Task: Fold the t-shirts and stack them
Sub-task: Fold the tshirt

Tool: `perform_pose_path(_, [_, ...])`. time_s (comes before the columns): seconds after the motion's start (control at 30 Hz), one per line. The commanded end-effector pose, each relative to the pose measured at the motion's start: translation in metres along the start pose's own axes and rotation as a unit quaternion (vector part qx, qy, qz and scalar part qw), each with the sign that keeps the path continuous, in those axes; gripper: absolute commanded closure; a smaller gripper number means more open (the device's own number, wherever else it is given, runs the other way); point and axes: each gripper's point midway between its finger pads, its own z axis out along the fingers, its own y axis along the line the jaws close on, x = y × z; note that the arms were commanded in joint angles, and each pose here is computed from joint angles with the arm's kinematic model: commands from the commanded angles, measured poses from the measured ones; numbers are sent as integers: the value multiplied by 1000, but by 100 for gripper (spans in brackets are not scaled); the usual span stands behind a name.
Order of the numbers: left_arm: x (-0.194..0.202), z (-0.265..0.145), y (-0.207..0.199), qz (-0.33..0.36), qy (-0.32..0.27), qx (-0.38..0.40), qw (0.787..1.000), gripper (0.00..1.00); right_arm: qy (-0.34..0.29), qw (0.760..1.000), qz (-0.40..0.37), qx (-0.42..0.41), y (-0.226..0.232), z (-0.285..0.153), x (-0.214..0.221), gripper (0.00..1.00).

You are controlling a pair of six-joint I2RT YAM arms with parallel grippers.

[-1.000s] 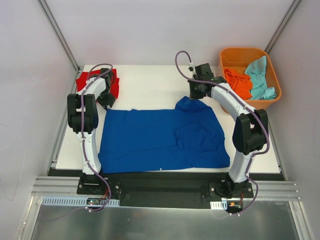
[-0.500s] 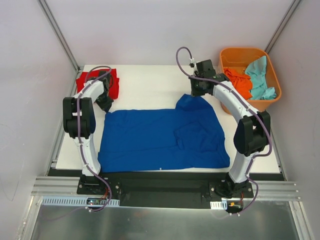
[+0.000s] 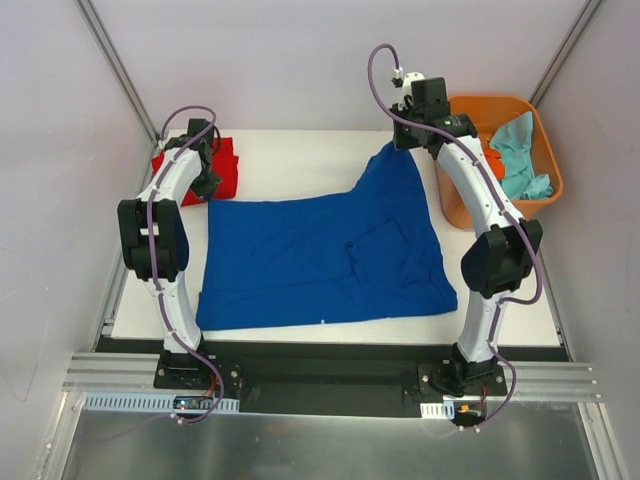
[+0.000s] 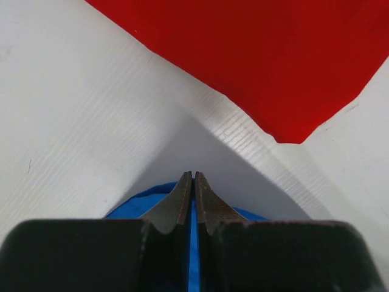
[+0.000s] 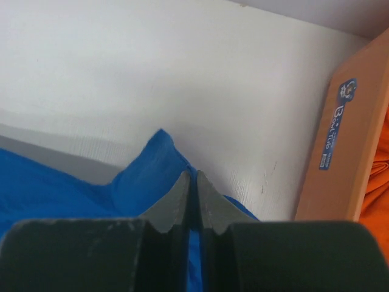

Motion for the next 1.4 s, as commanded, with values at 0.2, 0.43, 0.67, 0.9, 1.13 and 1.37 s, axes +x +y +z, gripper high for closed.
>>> perform_pose_path(0.2, [10, -15, 24, 3, 7, -1, 1000, 100, 20, 995, -26, -92, 34, -25, 41, 87])
perform_pose_path(0.43, [64, -22, 46, 8, 32, 45, 998, 100, 60, 995, -37, -69, 45, -52, 97, 85])
perform_pose_path(0.67, [102, -45, 64, 12, 16, 73, 997, 100, 69, 996, 9, -56, 43, -97, 147, 85])
perform_pose_path(0.9, [122, -51, 96, -9, 2, 60, 998, 100, 80, 995, 44, -29, 31, -138, 201, 87])
perform_pose_path(1.13, [130, -49, 97, -12, 13, 63, 998, 100, 101, 993, 57, -19, 33, -118, 200, 59])
perform_pose_path(1.37, [131, -45, 100, -10, 15, 53, 998, 100, 174, 982, 51, -42, 42, -35, 185, 46])
